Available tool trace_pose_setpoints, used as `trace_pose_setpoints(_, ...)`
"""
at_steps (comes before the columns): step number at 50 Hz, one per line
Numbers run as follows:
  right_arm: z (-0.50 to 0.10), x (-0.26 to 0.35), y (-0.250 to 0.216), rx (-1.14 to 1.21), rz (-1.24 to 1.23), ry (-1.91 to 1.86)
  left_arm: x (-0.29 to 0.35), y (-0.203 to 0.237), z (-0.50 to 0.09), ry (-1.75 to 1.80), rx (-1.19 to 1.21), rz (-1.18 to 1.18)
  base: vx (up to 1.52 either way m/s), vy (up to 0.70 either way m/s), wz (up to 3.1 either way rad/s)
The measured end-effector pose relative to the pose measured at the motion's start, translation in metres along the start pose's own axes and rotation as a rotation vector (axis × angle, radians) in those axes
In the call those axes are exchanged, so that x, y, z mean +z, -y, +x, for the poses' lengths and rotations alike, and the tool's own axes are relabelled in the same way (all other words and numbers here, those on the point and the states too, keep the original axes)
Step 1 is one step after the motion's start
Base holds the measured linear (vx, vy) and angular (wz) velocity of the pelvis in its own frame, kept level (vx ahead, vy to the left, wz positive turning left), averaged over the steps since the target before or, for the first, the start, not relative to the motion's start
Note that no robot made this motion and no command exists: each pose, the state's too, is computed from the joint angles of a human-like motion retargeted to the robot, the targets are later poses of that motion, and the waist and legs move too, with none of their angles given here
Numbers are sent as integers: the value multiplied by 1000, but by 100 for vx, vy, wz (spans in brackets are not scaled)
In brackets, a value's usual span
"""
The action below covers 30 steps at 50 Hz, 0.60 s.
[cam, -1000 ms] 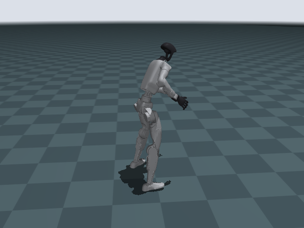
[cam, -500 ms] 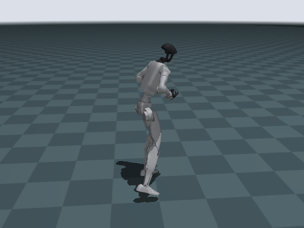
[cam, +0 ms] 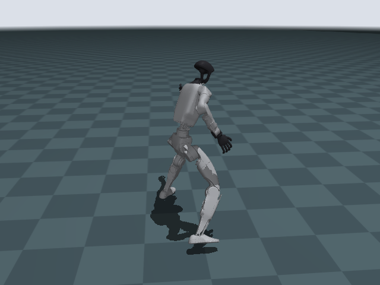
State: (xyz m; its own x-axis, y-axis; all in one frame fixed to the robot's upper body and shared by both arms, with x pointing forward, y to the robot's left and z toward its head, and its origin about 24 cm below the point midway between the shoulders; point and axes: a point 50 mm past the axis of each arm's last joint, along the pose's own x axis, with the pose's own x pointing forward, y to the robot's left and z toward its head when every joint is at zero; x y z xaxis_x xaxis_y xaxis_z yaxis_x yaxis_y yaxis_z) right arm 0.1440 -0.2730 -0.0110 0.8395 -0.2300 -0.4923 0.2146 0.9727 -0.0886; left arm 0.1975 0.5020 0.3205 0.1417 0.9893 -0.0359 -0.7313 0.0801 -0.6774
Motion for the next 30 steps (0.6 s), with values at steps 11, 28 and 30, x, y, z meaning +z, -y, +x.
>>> trace_pose_setpoints(11, -22, 103, -85, 226, -496, 718, -12, 63, -31, -56, -202, 72, 30, 54, 24)
trace_pose_setpoints(28, 16, 60, -66, 255, -380, 415, -5, 83, -45, 81, -280, 36, 23, 13, 27)
trace_pose_setpoints(30, 18, 60, -68, 258, -373, 421, -17, 78, -45, 177, -280, 174, 26, 7, -62)
